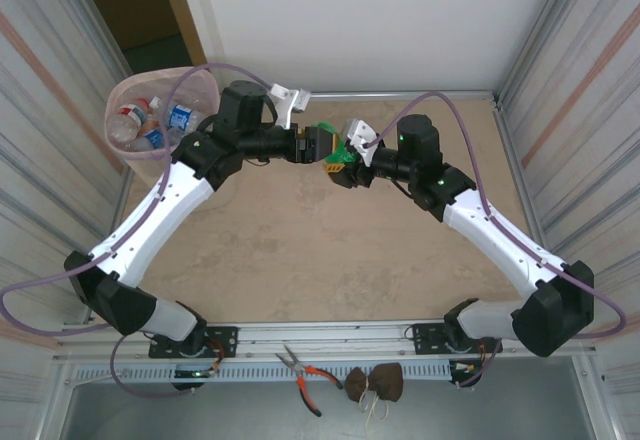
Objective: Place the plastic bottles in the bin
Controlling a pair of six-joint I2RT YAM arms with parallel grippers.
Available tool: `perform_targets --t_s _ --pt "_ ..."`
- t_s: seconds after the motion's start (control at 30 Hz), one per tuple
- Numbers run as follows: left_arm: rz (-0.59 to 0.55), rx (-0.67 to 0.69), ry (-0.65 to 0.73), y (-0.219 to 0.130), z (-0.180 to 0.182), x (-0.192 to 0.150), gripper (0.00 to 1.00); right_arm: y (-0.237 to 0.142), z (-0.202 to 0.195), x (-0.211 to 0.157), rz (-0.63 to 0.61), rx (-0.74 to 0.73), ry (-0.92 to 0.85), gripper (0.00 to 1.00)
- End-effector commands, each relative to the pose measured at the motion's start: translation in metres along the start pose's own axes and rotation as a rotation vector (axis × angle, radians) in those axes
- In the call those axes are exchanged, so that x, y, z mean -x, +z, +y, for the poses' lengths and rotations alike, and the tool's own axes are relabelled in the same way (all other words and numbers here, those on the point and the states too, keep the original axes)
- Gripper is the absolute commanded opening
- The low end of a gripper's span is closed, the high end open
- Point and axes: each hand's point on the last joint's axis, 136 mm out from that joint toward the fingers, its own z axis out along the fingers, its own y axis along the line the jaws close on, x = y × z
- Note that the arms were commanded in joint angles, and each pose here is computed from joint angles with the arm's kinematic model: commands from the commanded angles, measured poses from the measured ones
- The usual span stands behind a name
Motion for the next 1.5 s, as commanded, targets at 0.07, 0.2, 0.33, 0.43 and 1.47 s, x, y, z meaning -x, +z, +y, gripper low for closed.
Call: perform_targets --t_s 0.07,0.2,0.33,0.43,1.47 --pt "-0.041 -0.012 0.034 -0.008 -0.011 0.013 0.62 -0.008 0.008 0.015 -0.046 0.015 -0.005 0.59" --pt "-0.051 0.005 0.045 -0.013 -0.011 0.015 0.61 -0.009 0.006 0.016 -0.043 0.001 0.005 0.69" --pt "-0.065 0.051 0.072 -0.021 -0.009 0.019 0.60 -0.013 0.006 0.018 -0.040 -0.004 0.012 0.82" --pt "-0.072 0.080 0.081 -0.029 -0.004 0.024 0.60 -0.017 0.008 0.020 -0.040 -0.002 0.016 0.85" --pt "-0.488 0.605 -0.128 -0.276 0.195 0.118 0.60 -0.062 0.009 0.027 -0.004 -0.065 0.008 0.88"
